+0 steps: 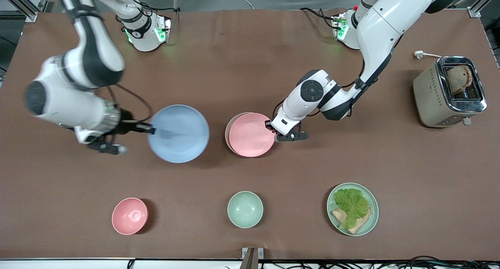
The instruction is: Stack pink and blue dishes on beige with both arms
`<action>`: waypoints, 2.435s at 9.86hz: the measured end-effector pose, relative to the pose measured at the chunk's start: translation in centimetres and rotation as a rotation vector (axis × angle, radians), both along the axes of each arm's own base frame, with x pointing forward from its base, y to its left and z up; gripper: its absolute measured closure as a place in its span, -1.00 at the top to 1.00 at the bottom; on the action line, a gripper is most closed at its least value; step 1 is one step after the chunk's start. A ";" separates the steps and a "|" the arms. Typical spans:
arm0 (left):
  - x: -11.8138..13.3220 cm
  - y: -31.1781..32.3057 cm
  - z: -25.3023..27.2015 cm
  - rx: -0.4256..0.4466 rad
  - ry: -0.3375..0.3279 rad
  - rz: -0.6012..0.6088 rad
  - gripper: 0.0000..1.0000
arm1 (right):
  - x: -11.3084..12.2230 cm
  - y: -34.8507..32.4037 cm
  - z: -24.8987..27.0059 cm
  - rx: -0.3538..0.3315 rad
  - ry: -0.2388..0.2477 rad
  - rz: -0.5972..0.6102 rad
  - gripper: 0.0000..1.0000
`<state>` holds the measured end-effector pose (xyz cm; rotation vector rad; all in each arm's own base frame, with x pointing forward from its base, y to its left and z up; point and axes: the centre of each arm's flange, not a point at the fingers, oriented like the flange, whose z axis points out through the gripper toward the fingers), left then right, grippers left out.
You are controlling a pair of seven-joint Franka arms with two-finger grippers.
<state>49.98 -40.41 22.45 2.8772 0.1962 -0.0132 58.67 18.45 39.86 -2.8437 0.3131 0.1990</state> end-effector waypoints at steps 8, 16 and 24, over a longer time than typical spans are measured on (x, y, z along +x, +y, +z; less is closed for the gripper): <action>3.3 13.5 11.7 0.313 -0.204 -0.147 1.00 | -8.4 14.4 -13.0 0.072 -0.150 0.094 -0.89; 7.5 33.9 36.3 0.267 -0.113 -0.269 1.00 | -7.2 15.2 -16.6 0.096 -0.199 0.062 0.15; 5.3 40.3 45.0 0.224 -0.124 -0.192 1.00 | -1.1 -13.6 11.9 -0.309 -0.299 -0.055 1.00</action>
